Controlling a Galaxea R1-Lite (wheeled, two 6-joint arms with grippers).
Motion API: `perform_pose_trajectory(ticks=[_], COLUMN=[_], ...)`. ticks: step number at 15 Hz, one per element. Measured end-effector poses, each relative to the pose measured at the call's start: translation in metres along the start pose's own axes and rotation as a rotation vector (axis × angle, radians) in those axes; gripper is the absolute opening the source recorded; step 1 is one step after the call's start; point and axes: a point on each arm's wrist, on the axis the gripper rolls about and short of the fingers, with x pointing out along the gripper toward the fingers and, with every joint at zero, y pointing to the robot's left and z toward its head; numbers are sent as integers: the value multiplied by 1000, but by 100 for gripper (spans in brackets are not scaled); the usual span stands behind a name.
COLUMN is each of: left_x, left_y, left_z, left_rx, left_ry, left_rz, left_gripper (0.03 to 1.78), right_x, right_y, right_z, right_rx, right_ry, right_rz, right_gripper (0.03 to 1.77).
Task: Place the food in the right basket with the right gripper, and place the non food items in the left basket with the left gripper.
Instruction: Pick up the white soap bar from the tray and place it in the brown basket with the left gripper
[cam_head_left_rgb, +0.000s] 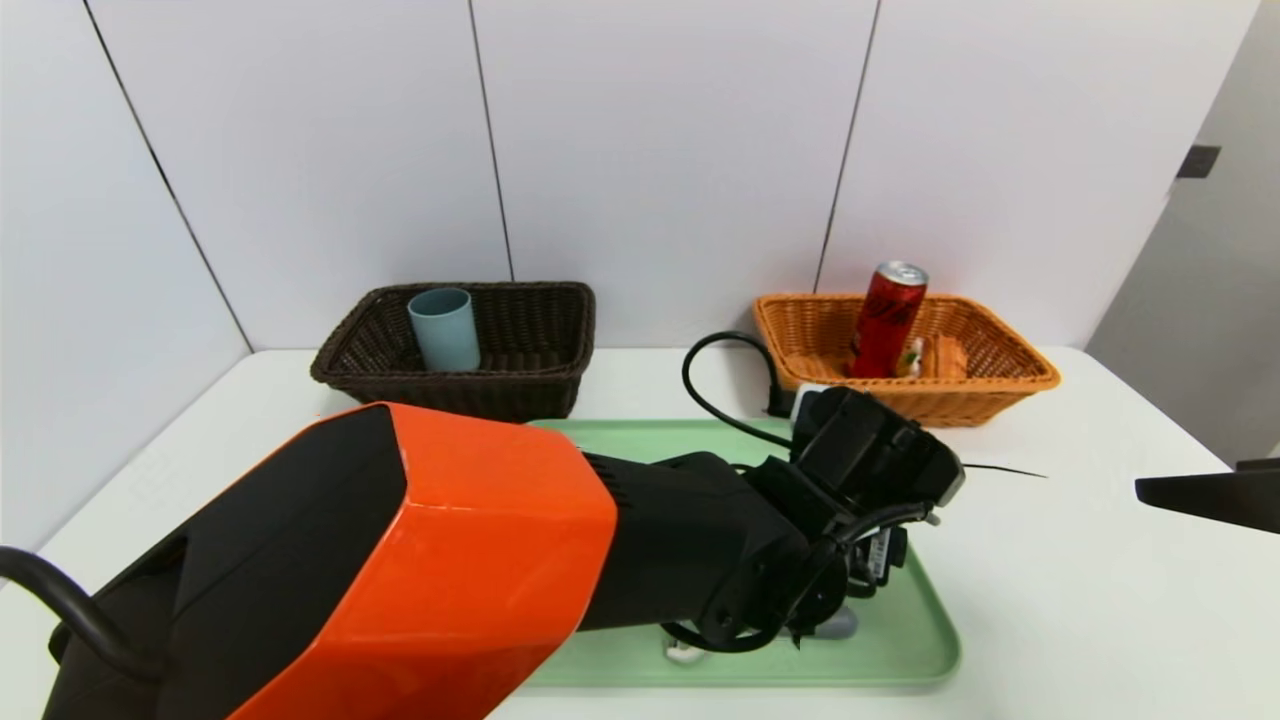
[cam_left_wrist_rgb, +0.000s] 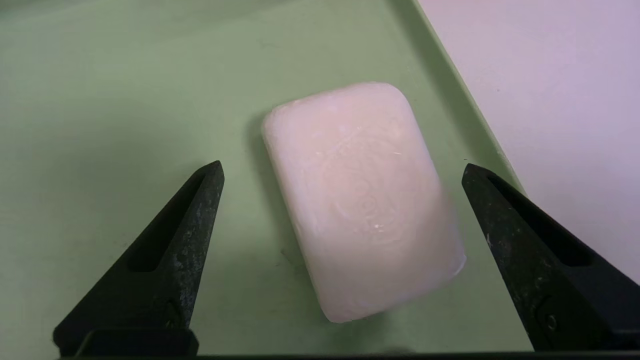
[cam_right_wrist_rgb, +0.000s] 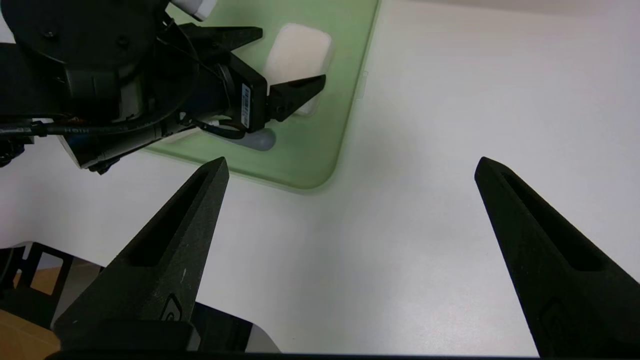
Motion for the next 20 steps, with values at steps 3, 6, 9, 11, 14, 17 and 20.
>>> perform_pose_trajectory(ticks=[3, 6, 9, 11, 14, 17, 20], left_x=[4, 7, 9, 11, 15, 16, 16], left_y=[-2, -3, -4, -4, -4, -4, -5], left_z=[-4, -8, -10, -12, -15, -17, -16], left_rx=[5, 10, 15, 21, 26, 30, 29], left_ry=[5, 11, 16, 13, 13, 17, 16], left_rz=[3, 8, 11, 25, 38, 39, 38], left_gripper=[169, 169, 169, 169, 169, 169, 169], right_x=[0, 0, 0, 0, 0, 0, 0], right_y=[0, 0, 0, 0, 0, 0, 0], right_z=[0, 0, 0, 0, 0, 0, 0], right_rx=[0, 1, 1, 0, 0, 1, 0], right_ry=[-1, -1, 0, -1, -2, -3, -4], right_rz=[0, 0, 0, 0, 0, 1, 1], right_gripper=[170, 170, 170, 170, 170, 170, 170])
